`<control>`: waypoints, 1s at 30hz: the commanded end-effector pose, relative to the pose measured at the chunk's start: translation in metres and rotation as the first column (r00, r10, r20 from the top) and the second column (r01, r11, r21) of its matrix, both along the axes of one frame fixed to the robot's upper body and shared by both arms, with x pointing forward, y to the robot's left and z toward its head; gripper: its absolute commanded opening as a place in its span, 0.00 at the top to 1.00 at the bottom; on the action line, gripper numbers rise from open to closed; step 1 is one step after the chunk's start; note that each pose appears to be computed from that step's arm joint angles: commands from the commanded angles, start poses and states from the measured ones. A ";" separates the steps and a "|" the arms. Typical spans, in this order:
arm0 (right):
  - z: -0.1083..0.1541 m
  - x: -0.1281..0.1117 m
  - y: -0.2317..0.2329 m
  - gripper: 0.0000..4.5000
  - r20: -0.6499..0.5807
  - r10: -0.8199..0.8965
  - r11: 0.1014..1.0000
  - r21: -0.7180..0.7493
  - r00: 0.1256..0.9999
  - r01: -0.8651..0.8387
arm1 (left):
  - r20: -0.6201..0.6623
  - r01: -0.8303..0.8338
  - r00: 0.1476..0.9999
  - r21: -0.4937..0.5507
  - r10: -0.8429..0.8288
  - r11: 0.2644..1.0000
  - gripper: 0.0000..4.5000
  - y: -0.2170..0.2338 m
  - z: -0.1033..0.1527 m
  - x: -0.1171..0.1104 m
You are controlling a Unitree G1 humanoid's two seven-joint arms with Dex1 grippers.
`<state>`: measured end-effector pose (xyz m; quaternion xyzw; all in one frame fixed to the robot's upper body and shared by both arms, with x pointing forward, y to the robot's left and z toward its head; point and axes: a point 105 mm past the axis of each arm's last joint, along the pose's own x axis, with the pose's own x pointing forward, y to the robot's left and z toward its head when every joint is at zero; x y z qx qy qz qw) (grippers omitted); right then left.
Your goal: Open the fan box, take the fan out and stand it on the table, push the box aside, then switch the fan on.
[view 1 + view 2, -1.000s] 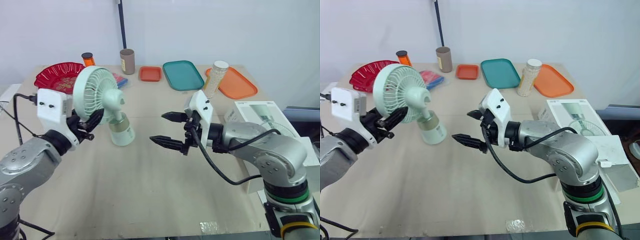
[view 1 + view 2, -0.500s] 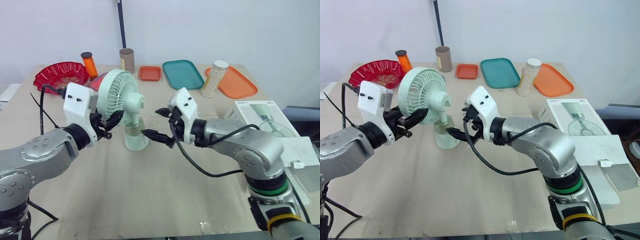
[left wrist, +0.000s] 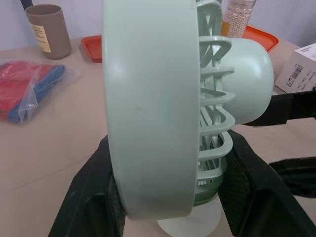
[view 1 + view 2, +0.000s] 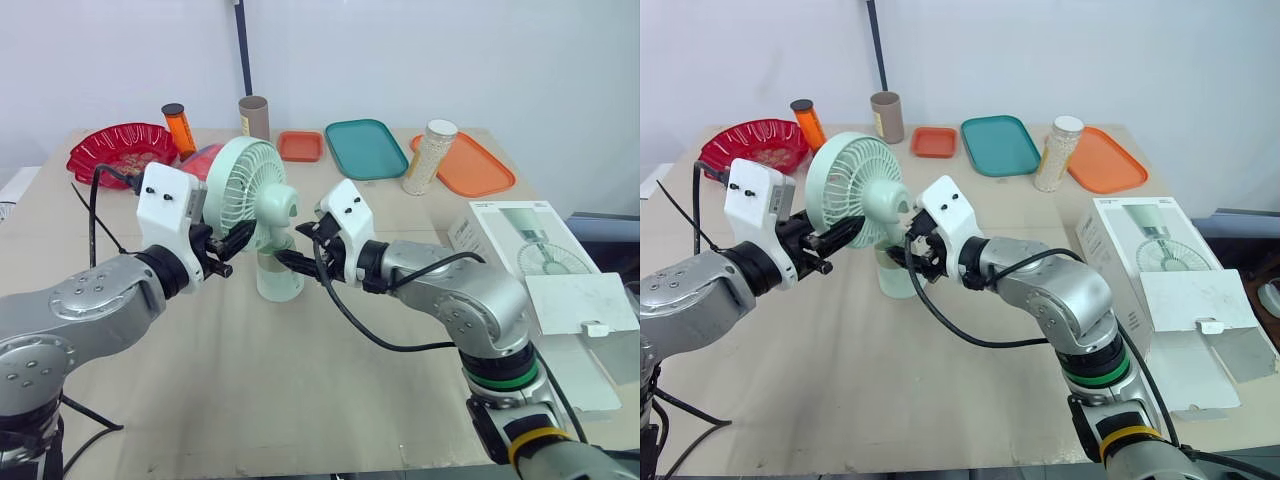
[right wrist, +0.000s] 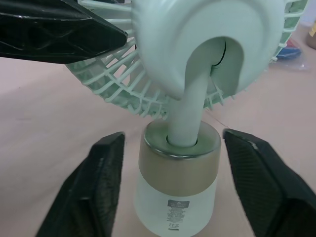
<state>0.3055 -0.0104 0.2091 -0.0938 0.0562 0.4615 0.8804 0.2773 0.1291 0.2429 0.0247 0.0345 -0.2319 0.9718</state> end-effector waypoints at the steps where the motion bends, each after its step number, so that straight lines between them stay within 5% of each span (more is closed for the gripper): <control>1: 0.006 0.002 0.003 0.26 0.021 -0.015 1.000 0.028 1.000 0.014 | 0.089 0.033 0.996 -0.027 -0.031 0.999 0.56 -0.006 0.021 -0.005; 30: 0.005 0.012 0.011 0.26 0.037 -0.033 0.999 0.039 0.999 0.032 | 0.066 0.055 0.997 -0.075 -0.050 0.996 0.56 -0.012 0.017 -0.004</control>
